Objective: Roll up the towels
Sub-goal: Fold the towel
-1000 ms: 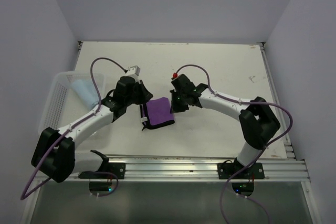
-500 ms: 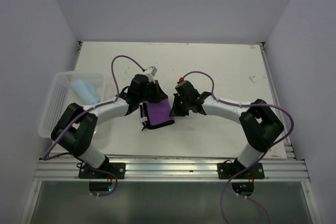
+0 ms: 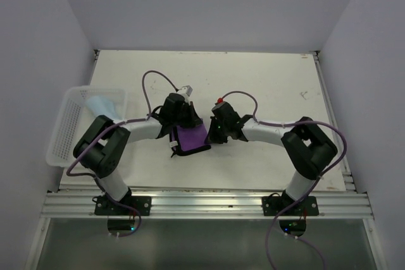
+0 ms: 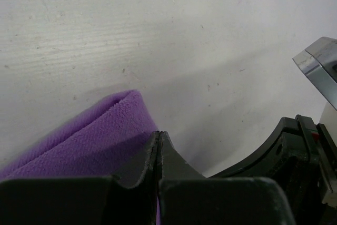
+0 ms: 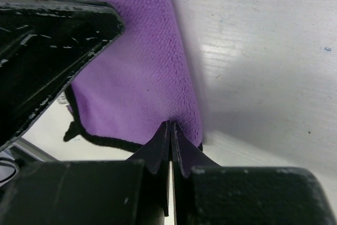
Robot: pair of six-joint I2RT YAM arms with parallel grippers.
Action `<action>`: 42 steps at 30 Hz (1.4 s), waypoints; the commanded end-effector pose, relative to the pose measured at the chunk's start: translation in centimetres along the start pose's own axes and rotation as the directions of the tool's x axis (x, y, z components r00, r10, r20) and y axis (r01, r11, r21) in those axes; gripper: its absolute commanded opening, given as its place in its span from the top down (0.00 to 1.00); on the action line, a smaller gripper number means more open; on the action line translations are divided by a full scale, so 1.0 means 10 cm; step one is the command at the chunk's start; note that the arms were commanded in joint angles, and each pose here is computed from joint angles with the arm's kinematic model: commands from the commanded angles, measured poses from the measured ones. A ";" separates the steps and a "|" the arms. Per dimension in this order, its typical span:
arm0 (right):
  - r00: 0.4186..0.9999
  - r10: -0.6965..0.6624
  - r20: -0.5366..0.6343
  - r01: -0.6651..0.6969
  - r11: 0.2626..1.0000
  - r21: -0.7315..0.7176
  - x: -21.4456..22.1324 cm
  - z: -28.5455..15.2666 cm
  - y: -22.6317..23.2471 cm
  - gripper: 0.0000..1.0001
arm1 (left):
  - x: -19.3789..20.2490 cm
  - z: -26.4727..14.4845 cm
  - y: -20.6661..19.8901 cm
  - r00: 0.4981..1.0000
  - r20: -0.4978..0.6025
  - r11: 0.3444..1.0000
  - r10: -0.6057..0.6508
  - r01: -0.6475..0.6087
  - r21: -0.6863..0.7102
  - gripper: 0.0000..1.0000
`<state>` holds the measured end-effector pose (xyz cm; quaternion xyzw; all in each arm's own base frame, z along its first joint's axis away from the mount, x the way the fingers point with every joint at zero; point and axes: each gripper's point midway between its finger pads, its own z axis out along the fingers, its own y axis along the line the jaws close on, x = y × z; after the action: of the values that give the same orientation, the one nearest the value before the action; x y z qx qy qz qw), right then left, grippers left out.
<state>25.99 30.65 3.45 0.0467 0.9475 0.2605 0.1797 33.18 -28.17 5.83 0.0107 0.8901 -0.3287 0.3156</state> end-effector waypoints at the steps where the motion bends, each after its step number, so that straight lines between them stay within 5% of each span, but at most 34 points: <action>1: 1.000 0.010 -0.012 -0.010 1.000 -0.007 0.03 0.10 -0.04 1.00 | -0.18 0.10 -0.01 0.997 0.071 0.999 0.039 -0.038 -0.014 1.00; 23: 0.996 -0.083 -0.017 0.083 0.996 -0.013 -0.01 -0.11 0.02 1.00 | 0.01 0.30 0.33 0.998 0.064 0.994 -0.001 0.008 -0.110 1.00; 30: 0.982 -0.167 0.087 0.165 0.986 0.033 -0.31 -0.50 0.08 0.75 | -0.07 0.18 0.29 0.996 0.083 0.993 0.031 -0.021 -0.116 1.00; 42: 0.991 -0.128 0.037 0.127 0.991 0.039 -0.20 -0.37 0.01 0.68 | -0.26 0.05 0.12 0.991 0.125 0.996 0.052 -0.042 -0.083 1.00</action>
<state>26.31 28.52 7.56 -0.0093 0.9460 0.2364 0.2214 34.71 -26.98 3.40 -0.0131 0.8976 -0.2800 0.3401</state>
